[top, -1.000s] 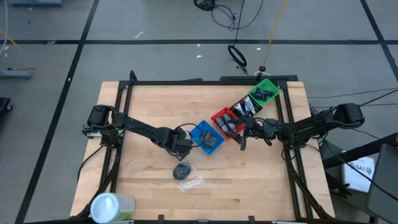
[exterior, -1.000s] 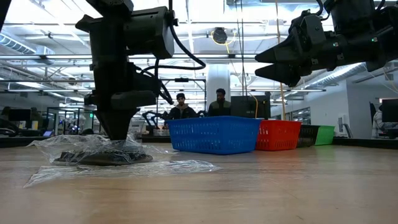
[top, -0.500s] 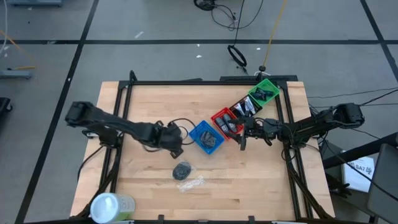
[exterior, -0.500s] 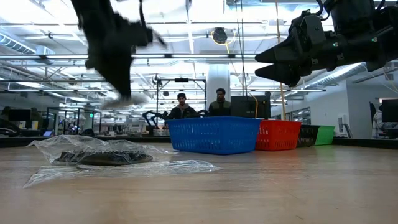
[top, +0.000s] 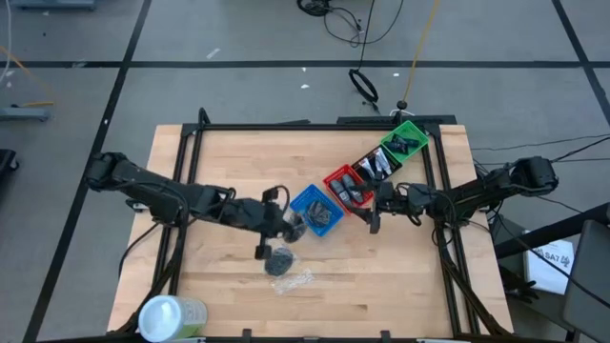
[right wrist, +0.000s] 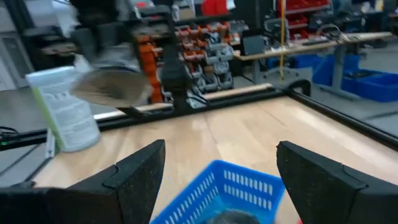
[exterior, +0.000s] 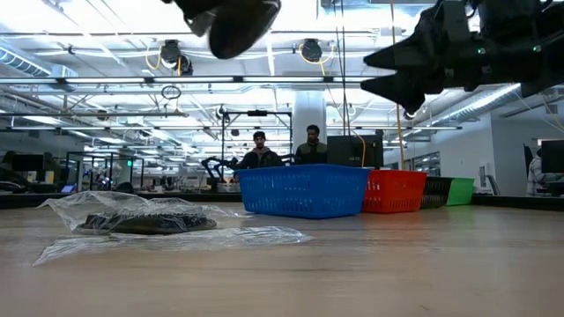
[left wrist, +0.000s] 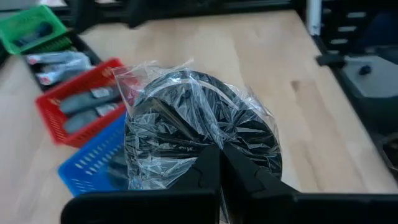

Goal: Pick & Place Travel size toiletries
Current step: Put the top hairbrush into the blue bin, then put the hairbrush into the blue bin, then return to Home Position

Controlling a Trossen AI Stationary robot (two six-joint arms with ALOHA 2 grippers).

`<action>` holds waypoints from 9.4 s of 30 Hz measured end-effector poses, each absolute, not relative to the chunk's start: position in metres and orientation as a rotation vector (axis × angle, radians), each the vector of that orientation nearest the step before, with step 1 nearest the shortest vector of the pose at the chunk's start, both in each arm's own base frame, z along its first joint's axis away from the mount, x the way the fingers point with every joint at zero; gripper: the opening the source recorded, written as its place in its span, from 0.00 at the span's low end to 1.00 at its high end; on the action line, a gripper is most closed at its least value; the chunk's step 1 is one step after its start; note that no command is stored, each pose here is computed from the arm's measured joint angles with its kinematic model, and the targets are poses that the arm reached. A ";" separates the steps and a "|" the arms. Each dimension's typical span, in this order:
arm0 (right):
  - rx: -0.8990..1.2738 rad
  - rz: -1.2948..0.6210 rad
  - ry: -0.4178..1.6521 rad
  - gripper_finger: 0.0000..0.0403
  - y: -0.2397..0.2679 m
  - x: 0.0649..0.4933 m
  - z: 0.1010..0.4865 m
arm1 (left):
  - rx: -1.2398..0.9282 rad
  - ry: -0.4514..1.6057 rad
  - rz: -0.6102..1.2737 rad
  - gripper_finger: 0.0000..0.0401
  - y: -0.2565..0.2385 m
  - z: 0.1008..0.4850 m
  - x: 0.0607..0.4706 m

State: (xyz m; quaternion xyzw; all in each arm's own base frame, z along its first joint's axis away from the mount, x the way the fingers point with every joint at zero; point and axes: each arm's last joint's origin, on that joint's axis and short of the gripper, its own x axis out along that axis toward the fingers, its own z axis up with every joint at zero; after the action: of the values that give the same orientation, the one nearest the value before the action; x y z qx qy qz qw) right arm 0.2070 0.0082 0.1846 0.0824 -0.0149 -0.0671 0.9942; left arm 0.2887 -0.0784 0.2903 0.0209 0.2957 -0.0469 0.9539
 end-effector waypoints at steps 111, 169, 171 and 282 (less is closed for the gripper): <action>0.114 -0.114 -0.021 0.73 0.013 0.207 0.184 | -0.234 1.278 0.346 0.72 -0.160 0.147 0.332; 0.110 -0.115 0.004 0.73 0.013 0.207 0.182 | 0.495 0.872 -0.245 0.01 -0.034 0.259 0.362; 0.109 -0.115 0.008 0.73 0.013 0.207 0.181 | 0.520 0.851 -0.300 0.01 -0.027 0.256 0.366; 0.160 0.103 -0.129 0.73 0.010 0.106 0.187 | 0.028 0.087 -0.202 0.59 -0.018 0.224 0.095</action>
State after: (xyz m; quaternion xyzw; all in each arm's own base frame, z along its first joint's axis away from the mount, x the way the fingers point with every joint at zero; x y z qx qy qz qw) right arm 0.1056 0.0099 0.1865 0.0798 -0.0642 0.0512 0.9934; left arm 0.0955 -0.0183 0.2245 0.0139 0.0434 -0.1009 0.9939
